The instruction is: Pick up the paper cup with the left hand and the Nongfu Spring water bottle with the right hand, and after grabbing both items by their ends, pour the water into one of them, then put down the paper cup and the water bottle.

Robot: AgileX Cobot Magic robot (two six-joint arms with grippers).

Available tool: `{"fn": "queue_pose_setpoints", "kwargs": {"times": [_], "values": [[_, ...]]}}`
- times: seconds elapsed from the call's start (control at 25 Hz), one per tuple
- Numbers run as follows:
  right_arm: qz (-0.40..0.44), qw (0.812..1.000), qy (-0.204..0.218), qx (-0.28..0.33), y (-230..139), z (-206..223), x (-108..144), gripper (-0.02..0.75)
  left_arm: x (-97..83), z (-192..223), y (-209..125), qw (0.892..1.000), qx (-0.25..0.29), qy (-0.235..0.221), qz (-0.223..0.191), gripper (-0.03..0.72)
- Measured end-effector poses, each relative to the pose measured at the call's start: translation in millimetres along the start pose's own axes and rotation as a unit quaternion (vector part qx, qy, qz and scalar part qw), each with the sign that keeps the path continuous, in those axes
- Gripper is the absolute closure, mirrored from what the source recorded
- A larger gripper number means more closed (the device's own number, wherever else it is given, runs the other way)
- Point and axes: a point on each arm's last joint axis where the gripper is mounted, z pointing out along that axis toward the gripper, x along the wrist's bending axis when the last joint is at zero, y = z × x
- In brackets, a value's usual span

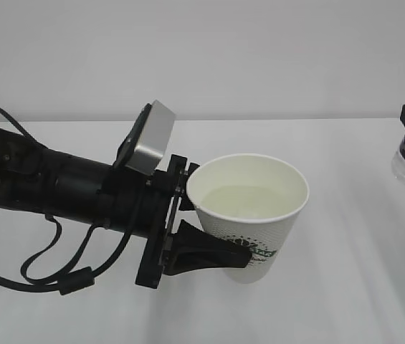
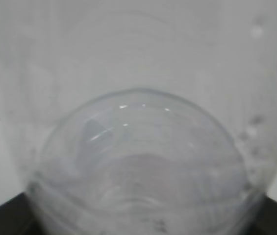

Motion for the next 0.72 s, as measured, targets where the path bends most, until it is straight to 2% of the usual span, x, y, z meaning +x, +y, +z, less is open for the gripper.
{"fn": "queue_pose_setpoints", "kwargs": {"times": [0.2,0.48,0.72], "values": [[0.003,1.000,0.005,0.008,-1.4,0.0,0.9,0.235,0.7,0.0,0.6,1.000,-0.003,0.004,-0.002,0.197],[0.002,1.000,0.007,0.010,-1.7,0.0,1.2,0.235,5.3,-0.4,4.3,0.999,-0.024,0.028,-0.017,0.197],[0.002,1.000,0.007,0.010,-1.8,0.0,1.2,0.235,9.9,-0.8,3.7,0.998,-0.022,0.054,-0.027,0.197]]}}
